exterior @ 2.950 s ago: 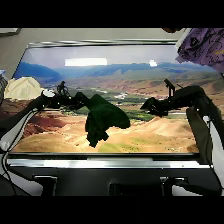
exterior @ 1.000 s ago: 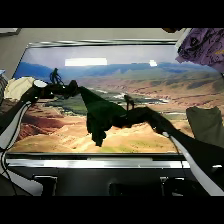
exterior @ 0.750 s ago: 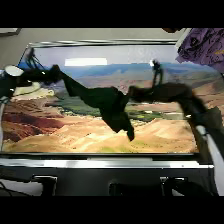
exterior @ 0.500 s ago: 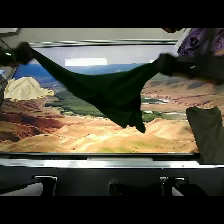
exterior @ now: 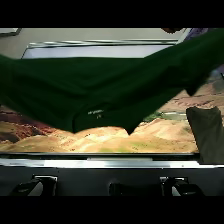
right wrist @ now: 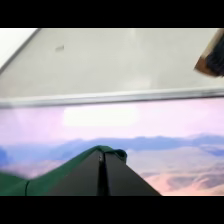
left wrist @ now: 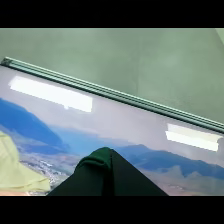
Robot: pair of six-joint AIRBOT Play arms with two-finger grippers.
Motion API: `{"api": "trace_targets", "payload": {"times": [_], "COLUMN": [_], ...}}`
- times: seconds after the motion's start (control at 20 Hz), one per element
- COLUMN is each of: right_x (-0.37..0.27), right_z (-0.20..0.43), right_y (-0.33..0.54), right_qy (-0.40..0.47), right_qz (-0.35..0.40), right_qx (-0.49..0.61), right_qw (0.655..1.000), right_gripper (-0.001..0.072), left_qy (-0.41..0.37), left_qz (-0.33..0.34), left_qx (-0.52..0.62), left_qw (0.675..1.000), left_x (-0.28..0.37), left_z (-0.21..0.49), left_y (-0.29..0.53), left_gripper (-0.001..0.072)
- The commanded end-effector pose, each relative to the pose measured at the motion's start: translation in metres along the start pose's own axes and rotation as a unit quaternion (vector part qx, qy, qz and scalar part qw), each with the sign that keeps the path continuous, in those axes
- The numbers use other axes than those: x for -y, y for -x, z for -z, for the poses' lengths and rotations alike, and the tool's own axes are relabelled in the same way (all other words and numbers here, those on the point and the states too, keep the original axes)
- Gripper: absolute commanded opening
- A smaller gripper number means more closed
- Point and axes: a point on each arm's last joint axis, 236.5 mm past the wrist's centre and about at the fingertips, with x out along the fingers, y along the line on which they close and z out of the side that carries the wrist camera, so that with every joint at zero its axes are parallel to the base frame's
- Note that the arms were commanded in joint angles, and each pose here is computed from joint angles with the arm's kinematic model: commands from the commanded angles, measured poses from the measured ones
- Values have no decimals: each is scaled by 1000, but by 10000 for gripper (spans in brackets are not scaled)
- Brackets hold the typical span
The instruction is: Fold the clothes and pants, and hang the long-sleeved shirts on hangers.
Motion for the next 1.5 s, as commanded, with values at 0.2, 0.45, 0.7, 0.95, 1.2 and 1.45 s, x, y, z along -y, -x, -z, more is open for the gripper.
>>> {"api": "trace_targets", "payload": {"times": [0.2, 0.45, 0.7, 0.95, 1.2, 1.45], "right_x": [37, 49, 19, -8, 22, 107], "right_z": [14, 155, 332, 455, 430, 386], "right_y": [-94, -274, -360, -353, -318, -216], "right_qy": [-77, -156, -182, -185, -179, -135], "right_qz": [45, 6, -6, 5, -5, -16], "right_qx": [-19, -168, -311, -447, -490, -570], "right_qw": [996, 973, 933, 875, 853, 810], "right_gripper": [26, 26, 27, 33, 519, 520], "left_qy": [19, 66, 113, 167, 160, 144], "left_qz": [-60, -90, -86, -98, -105, -101], "left_qx": [-87, -163, -198, -311, -366, -390], "left_qw": [994, 980, 970, 930, 911, 904], "left_x": [-33, -73, -103, -114, -114, -110], "left_z": [47, 128, 224, 334, 355, 341], "left_y": [-27, -179, -307, -342, -325, -300], "left_gripper": [17, 17, 18, 18, 17, 17]}}
